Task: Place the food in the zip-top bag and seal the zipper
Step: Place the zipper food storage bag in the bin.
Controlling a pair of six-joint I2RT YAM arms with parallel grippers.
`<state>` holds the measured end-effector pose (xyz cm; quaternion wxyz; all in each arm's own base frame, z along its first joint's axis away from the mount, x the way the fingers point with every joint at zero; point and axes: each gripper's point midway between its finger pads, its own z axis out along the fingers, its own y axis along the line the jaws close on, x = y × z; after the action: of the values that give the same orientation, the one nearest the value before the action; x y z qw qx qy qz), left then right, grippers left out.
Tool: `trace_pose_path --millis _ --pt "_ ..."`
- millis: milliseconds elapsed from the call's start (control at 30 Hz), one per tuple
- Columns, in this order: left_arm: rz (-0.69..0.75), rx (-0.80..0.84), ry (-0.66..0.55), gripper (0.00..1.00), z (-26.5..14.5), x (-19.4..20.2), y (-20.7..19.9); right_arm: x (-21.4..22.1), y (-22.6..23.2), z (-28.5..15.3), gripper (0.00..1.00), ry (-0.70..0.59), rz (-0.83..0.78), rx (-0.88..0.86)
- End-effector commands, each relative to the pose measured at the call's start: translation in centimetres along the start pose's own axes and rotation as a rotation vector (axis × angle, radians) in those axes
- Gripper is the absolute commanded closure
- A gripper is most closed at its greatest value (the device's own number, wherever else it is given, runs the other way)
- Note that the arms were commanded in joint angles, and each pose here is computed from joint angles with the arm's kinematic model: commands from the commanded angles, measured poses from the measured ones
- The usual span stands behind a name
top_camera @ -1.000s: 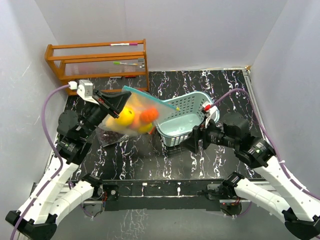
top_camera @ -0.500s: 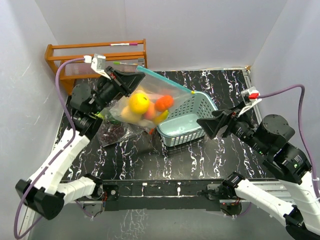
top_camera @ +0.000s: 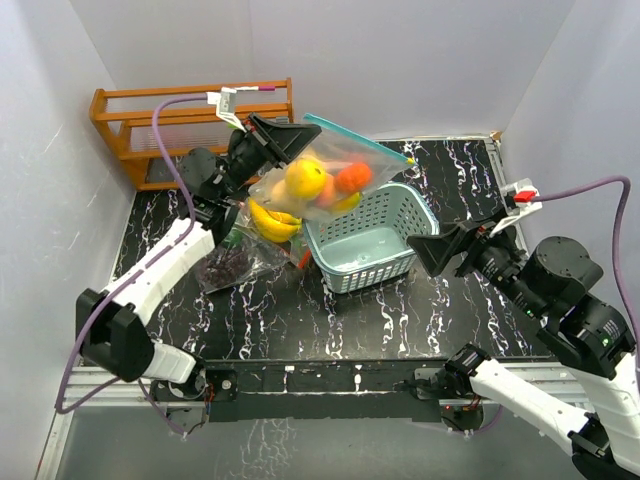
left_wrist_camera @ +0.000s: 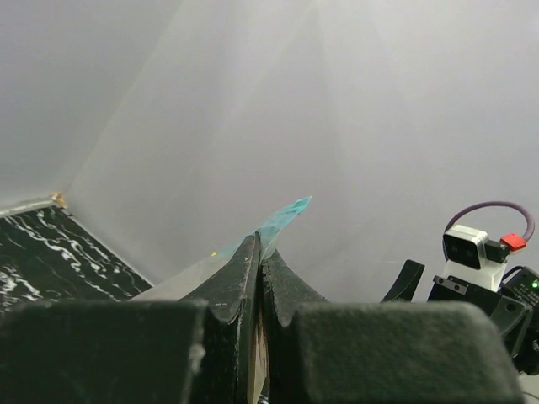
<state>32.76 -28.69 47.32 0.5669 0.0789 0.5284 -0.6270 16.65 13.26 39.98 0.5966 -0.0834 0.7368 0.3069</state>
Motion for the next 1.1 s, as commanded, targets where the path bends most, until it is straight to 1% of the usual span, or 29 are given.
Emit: trace_pose_path --millis 0,100,167,367,467,567,633,667,733,767,800,833,867,967,1067 --pt "-0.068 0.213 -0.070 1.00 1.2 -2.3 -5.2 -2.2 -0.1 -0.9 0.12 -0.082 0.007 0.015" --pt "-0.100 0.241 -0.055 1.00 2.4 -1.3 -5.5 -2.1 -0.4 -1.0 0.11 -0.088 0.005 0.029" --pt "-0.117 0.253 -0.031 1.00 3.4 0.1 -5.9 -2.0 -0.5 -1.1 0.11 -0.089 0.005 0.034" --pt "-0.152 0.252 0.064 1.00 5.8 5.7 -5.6 -2.0 -0.6 -1.4 0.10 -0.089 0.007 0.034" --pt "-0.174 0.205 0.087 1.00 5.4 8.0 -3.7 -1.6 -0.5 -1.4 0.10 -0.068 0.010 0.033" --pt "-0.154 0.096 0.092 1.00 4.3 10.0 -0.5 -0.8 -0.5 -1.1 0.10 -0.032 0.014 0.030" --pt "-0.129 0.019 0.115 1.00 3.5 11.6 1.8 0.2 -0.4 -0.5 0.06 0.011 0.020 0.029" --pt "-0.121 -0.013 0.130 0.98 3.1 12.4 2.7 0.6 -0.4 -0.3 0.05 0.032 0.020 0.028" --pt "-0.115 -0.059 0.160 0.75 2.4 13.3 4.0 1.5 -0.3 0.2 0.02 0.073 0.024 0.025" --pt "-0.104 -0.059 0.165 0.66 2.1 13.4 4.2 1.8 -0.3 0.4 0.02 0.086 0.025 0.023" --pt "-0.096 -0.056 0.163 0.27 1.7 13.3 4.1 2.0 -0.3 0.5 0.02 0.093 0.028 0.025" --pt "-0.084 -0.057 0.160 0.06 1.3 13.2 4.0 2.0 -0.4 0.5 0.02 0.092 0.035 0.031" --pt "-0.068 -0.058 0.157 0.03 0.9 13.0 3.8 1.9 -0.5 0.6 0.02 0.089 0.043 0.039" --pt "-0.012 -0.081 0.167 0.03 -0.1 11.7 3.2 1.9 -0.8 0.8 0.02 0.087 0.065 0.063" --pt "0.064 -0.110 0.168 0.03 -1.6 9.8 2.0 2.5 -1.2 1.5 0.02 0.116 0.104 0.101"
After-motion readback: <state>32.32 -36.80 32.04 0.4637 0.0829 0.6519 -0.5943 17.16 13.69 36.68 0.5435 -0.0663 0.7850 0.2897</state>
